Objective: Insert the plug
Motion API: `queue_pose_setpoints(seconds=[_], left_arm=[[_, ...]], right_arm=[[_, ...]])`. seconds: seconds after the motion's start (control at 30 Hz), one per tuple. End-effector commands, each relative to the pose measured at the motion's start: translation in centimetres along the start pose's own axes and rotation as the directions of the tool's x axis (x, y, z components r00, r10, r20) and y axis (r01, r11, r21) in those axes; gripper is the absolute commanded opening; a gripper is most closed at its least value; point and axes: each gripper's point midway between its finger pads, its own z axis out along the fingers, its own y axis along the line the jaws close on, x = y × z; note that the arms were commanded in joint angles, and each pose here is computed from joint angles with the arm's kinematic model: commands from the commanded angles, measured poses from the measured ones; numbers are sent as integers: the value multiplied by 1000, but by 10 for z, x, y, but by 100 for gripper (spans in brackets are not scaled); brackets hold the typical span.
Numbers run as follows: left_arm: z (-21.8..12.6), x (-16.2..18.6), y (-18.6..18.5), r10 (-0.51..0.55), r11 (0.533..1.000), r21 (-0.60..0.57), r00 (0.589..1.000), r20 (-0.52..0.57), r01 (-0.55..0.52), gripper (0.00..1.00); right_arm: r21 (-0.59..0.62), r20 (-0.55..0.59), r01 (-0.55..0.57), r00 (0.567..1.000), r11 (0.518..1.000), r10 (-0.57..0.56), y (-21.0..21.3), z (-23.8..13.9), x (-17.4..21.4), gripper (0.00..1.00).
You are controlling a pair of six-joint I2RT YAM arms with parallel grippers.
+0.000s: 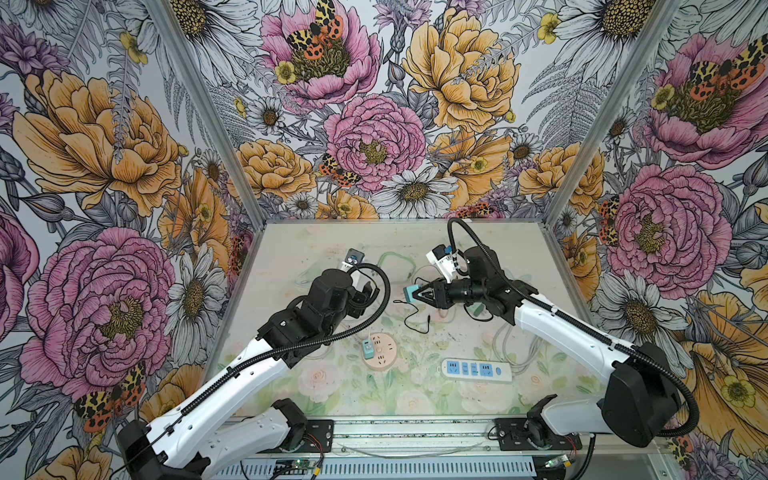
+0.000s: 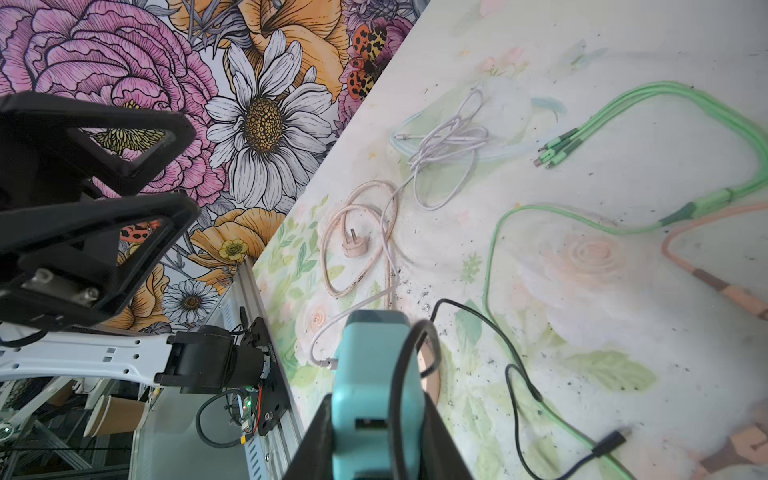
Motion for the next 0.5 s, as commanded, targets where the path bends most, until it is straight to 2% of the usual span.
queue_pose_setpoints(seconds=[0.0,0.2,0.33,0.47], left_arm=[[-5,11,5,-163,986,28,987,-13,163,70],[-1,24,39,-264,961,-82,964,-6,263,70],[8,35,38,-318,948,-41,947,-44,316,69],[18,45,32,-346,938,-18,936,-57,346,68]], right_arm=[[79,-35,-41,998,996,44,-15,4,2,0],[185,-56,-71,995,980,83,-26,11,11,0],[258,-98,-55,992,965,83,-28,16,17,0],[256,-137,-47,987,966,85,-20,26,24,0]])
